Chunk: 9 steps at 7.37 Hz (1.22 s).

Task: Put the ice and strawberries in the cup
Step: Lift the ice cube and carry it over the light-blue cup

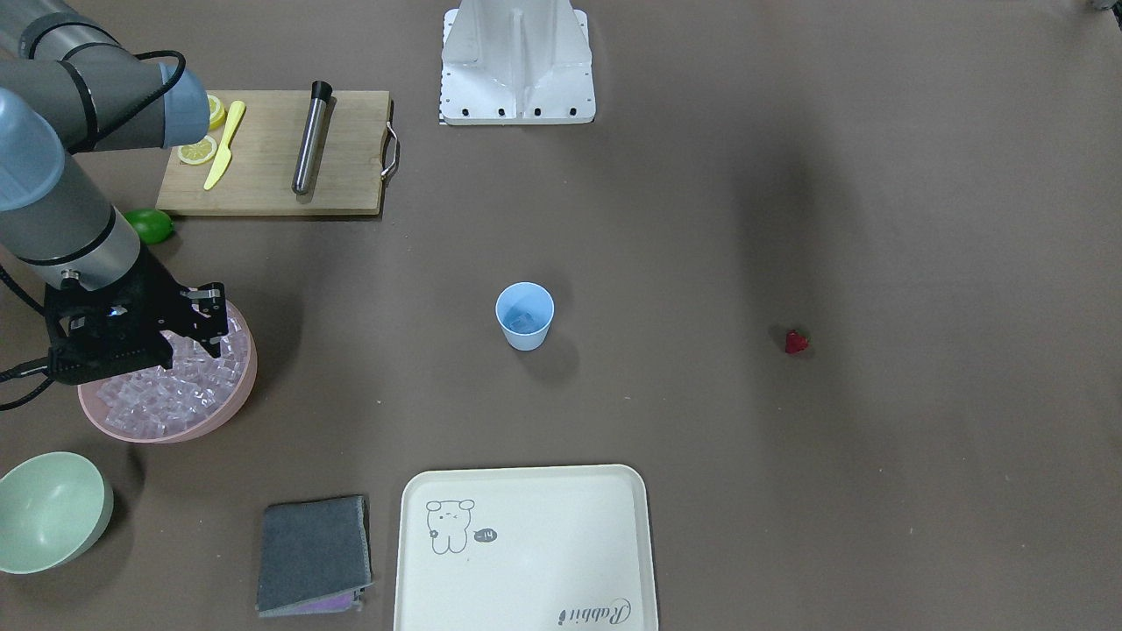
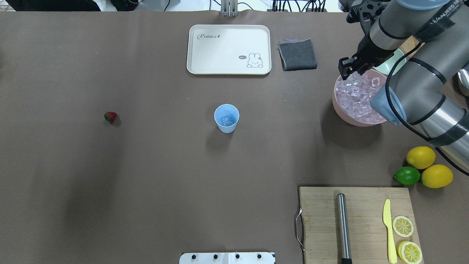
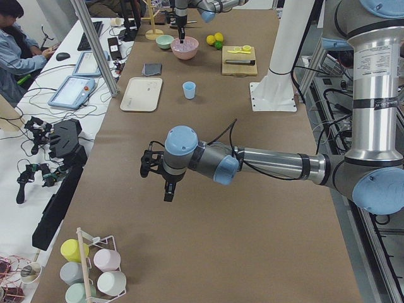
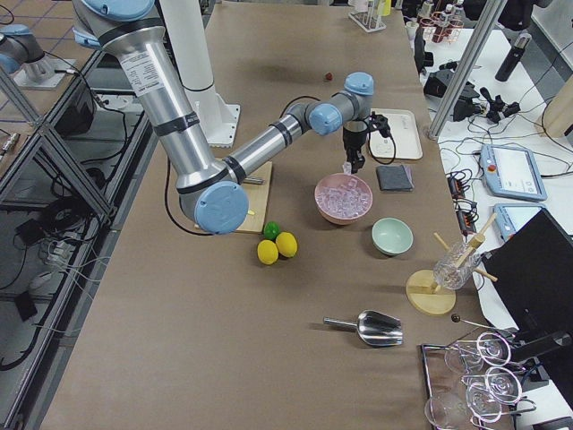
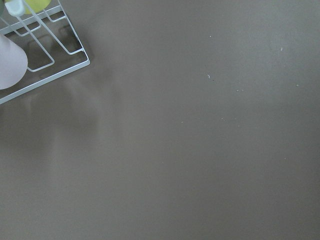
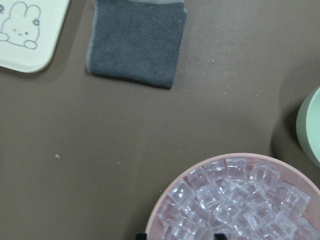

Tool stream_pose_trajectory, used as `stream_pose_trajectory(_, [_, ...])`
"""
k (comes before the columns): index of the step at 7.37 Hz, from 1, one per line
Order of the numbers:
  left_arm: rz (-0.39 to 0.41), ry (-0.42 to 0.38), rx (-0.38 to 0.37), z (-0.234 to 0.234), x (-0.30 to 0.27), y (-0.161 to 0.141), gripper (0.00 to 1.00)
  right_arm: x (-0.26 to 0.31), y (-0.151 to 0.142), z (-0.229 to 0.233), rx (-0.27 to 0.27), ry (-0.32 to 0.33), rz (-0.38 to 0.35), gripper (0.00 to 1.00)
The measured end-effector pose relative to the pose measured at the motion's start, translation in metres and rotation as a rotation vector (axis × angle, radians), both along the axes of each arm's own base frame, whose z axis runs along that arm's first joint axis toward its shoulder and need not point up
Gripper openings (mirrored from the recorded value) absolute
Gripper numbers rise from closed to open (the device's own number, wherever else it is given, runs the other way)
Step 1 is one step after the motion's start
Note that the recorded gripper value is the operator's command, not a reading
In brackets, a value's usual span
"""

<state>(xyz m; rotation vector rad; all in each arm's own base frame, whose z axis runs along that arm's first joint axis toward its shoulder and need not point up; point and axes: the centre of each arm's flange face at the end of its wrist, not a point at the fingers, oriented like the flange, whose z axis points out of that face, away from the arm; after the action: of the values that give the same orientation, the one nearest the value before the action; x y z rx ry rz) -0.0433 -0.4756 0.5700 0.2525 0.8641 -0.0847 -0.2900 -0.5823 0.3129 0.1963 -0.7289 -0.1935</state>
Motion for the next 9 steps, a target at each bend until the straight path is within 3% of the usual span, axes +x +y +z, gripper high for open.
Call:
stream_pose_trajectory(2, [0.0,0.0,-0.001,0.0,0.0,-0.001,0.98,-0.033,0.004,-0.064,-0.035,-0.041,0.031,0.0])
stream_pose_trajectory(5, [0.002,0.0,0.001,0.0,0.001,-0.002,0.98,-0.109,0.039,-0.153,-0.073,-0.115,0.082,0.0])
stream_pose_trajectory(7, [0.004,-0.002,-0.004,0.004,0.001,-0.001,0.98,-0.184,0.06,-0.211,-0.081,-0.118,0.126,0.0])
stream_pose_trajectory(9, [0.008,-0.003,-0.009,0.008,0.001,-0.001,0.98,-0.242,0.075,-0.236,-0.071,-0.101,0.161,0.0])
